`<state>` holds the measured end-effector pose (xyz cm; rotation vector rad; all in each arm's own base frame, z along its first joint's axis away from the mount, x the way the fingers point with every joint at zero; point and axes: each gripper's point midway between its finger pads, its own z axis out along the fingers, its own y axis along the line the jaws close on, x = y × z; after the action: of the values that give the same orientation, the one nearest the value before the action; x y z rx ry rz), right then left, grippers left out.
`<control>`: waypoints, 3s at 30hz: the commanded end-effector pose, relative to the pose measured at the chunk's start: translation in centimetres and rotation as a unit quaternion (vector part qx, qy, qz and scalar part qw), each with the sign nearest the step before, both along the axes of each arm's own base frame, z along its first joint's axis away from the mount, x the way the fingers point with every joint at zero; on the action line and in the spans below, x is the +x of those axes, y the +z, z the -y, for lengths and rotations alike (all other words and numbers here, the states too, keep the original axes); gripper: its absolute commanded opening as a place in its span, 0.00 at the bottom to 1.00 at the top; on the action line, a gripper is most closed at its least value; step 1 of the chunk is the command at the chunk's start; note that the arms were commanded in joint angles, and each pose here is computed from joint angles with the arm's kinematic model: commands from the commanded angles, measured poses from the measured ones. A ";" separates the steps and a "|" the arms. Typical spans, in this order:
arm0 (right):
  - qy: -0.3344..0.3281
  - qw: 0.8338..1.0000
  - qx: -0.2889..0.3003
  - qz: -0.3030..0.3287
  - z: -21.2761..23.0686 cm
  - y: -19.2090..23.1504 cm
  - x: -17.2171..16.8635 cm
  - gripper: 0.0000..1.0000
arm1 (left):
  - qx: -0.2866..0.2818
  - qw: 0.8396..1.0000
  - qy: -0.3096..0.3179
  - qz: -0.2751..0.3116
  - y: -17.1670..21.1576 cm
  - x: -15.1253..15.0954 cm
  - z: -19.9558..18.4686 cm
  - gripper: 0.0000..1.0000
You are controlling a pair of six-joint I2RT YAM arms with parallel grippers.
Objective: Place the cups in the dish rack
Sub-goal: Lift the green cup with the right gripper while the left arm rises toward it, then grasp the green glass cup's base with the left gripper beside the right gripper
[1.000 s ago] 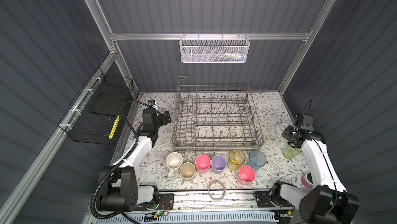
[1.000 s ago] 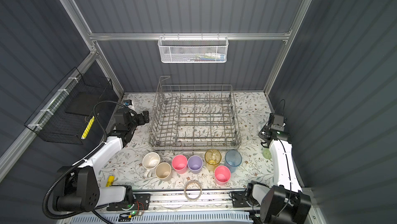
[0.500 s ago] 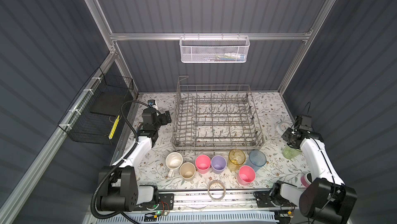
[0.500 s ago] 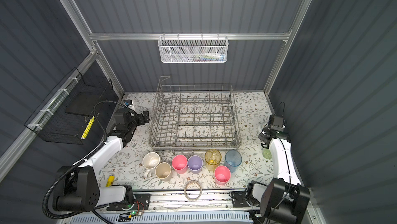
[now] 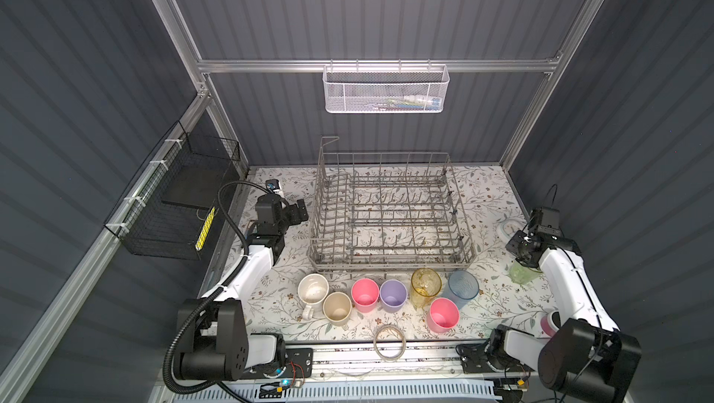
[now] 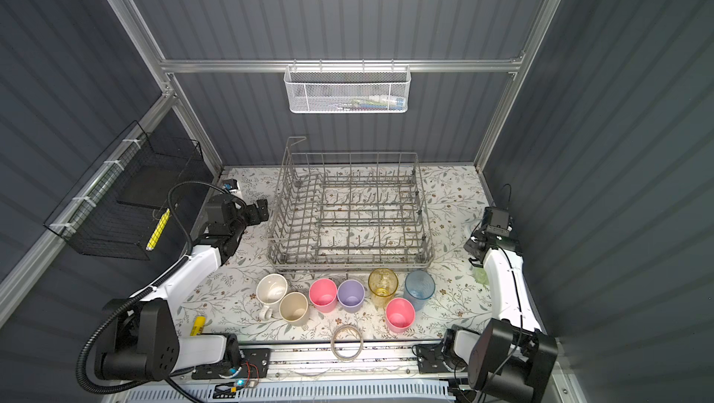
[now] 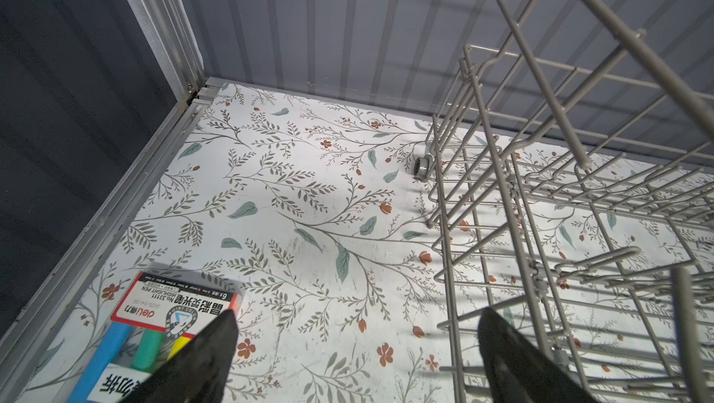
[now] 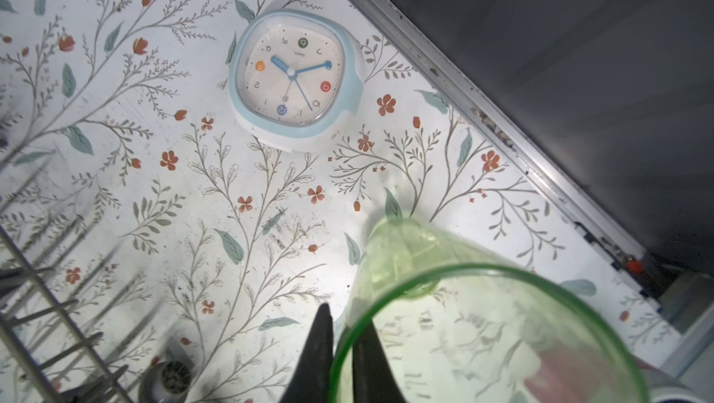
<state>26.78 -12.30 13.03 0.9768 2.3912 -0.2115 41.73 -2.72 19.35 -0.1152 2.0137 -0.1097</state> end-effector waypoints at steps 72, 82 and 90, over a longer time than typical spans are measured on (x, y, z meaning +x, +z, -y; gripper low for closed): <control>0.598 0.543 0.480 0.342 -39.5 28.0 4.0 0.00 | -0.215 0.737 -0.636 0.080 16.4 -8.0 22.3 0.99; 0.603 0.517 0.517 0.319 -40.2 26.9 4.1 0.00 | -0.218 0.714 -0.661 0.080 16.3 -9.0 23.0 0.97; 0.605 0.504 0.531 0.313 -40.8 26.7 4.4 0.00 | -0.217 0.697 -0.678 0.082 16.6 -10.3 23.3 0.93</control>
<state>32.38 28.42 37.97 -0.4140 1.7633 1.8986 32.42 -25.85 34.78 1.0196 1.5004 -1.4629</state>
